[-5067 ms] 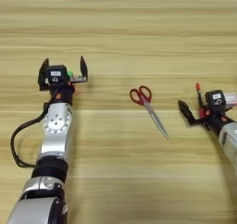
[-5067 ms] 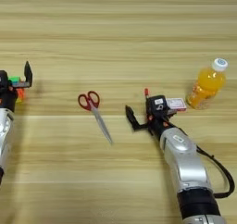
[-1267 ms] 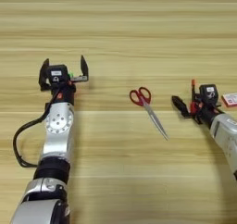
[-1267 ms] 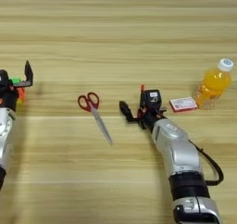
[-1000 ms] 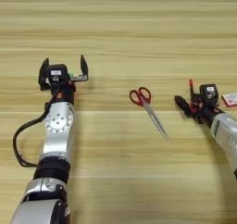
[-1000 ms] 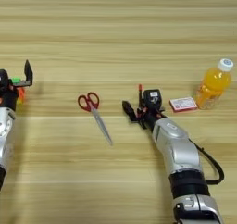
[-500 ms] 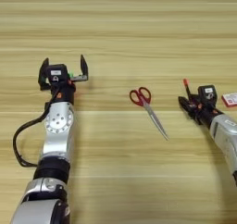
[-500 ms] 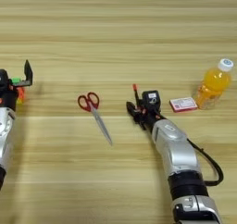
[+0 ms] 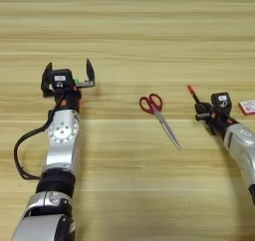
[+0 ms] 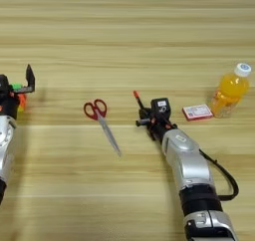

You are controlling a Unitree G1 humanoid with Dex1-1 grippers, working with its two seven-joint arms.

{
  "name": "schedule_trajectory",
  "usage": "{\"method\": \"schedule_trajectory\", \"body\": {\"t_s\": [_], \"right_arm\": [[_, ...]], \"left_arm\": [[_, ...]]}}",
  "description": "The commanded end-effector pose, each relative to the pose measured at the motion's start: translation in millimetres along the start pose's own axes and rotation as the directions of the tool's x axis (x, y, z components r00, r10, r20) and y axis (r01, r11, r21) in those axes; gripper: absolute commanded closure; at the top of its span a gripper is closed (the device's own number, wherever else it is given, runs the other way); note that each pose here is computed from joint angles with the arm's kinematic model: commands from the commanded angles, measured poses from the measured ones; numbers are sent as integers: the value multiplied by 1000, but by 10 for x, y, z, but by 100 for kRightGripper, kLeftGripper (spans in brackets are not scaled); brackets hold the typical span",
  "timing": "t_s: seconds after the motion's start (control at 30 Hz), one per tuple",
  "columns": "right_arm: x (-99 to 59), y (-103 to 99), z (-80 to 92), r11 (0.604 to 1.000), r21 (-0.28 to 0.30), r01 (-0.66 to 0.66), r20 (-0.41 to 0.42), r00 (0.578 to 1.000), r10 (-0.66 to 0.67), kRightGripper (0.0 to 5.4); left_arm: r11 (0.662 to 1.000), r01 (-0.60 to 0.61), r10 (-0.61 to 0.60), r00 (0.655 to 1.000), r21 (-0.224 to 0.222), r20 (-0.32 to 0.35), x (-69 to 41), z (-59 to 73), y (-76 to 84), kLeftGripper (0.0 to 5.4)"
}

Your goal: Move the objects on the table

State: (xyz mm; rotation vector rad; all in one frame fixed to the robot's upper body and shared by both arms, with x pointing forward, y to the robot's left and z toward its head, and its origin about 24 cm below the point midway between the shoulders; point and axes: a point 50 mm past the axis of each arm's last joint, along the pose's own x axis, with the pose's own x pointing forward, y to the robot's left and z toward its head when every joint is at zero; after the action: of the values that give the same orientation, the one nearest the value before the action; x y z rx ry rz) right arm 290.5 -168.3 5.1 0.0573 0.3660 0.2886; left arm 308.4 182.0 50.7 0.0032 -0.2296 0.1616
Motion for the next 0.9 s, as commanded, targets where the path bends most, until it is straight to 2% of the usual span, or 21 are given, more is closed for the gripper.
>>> {"method": "schedule_trajectory", "body": {"t_s": [0.03,0.4,0.73,0.9], "right_arm": [[-67,37,-398,999,37,0,-165,986,6,480],[-22,140,-310,998,42,-54,-118,991,59,482],[53,388,-16,986,44,-158,-44,986,160,484],[70,550,129,977,18,-214,-10,977,214,487]], "left_arm": [[1000,-12,11,1000,-3,-11,-4,-9,12,0],[1000,-16,16,1000,0,-17,-1,-23,25,0],[1000,-18,18,1000,1,-20,2,-30,30,0],[1000,-19,19,1000,1,-21,0,-34,28,0]]}}
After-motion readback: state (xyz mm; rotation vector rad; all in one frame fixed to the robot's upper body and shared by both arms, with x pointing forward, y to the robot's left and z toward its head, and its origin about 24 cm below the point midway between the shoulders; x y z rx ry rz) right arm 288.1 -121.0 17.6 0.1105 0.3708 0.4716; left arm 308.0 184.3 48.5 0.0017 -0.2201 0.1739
